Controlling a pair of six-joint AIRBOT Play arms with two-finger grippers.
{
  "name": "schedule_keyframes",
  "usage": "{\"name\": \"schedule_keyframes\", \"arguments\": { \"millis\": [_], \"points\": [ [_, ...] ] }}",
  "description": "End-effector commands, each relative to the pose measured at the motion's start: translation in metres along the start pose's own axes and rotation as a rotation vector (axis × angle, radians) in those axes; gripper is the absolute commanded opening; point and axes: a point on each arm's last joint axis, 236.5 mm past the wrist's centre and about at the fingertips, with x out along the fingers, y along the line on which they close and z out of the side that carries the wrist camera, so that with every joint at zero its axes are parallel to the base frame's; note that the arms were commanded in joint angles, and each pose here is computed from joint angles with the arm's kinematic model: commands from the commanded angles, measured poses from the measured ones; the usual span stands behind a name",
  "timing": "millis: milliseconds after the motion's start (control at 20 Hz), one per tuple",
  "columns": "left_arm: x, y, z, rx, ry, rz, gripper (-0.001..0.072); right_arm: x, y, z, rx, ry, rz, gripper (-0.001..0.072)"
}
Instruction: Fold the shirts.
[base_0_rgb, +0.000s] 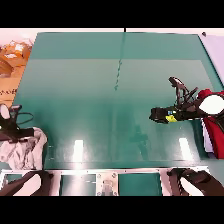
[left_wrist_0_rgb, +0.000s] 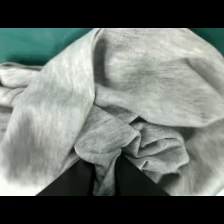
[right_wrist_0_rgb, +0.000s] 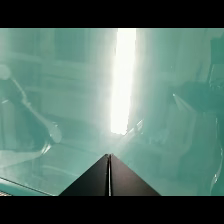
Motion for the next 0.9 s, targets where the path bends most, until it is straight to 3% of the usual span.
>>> {"name": "schedule_keyframes", "arguments": {
  "millis": [0, 150, 350, 600, 650, 700, 750, 800, 850],
  "points": [
    [-0.075, -0.042, 0.032, 0.082, -0.107, -0.143, 0.0020, 0.000, 0.000, 0.000, 0.000, 0.001, 0.000, 0.0011],
    [-0.190, -0.115, 0.061, 0.260, -0.377, -0.230, 0.0020, 0.000, 0.000, 0.000, 0.000, 0.001, 0.000, 0.0012],
    [-0.299, -0.242, 0.028, 0.508, -0.652, -0.429, 0.0020, 0.000, 0.001, 0.007, 0.000, -0.032, 0.005, 0.0011],
    [-0.297, -0.369, -0.012, 0.726, -0.699, -0.627, 0.0024, 0.000, 0.003, 0.017, 0.000, -0.072, 0.012, 0.0012],
    [-0.279, -0.386, -0.012, 0.733, -0.650, -0.638, 0.0143, 0.000, 0.003, 0.017, 0.000, -0.072, 0.012, 0.0013],
    [-0.257, -0.398, -0.010, 0.728, -0.582, -0.635, 0.0555, 0.000, 0.003, 0.017, 0.000, -0.072, 0.012, 0.0039],
    [-0.238, -0.401, -0.006, 0.722, -0.522, -0.612, 0.0714, -0.001, 0.002, 0.017, 0.001, -0.073, 0.011, 0.0172],
    [-0.221, -0.394, 0.000, 0.725, -0.468, -0.569, 0.0708, -0.002, 0.001, 0.019, 0.006, -0.078, 0.010, 0.0233],
    [-0.210, -0.380, 0.006, 0.727, -0.428, -0.531, 0.0708, -0.005, -0.003, 0.024, 0.021, -0.091, 0.007, 0.0233]
  ]
}}
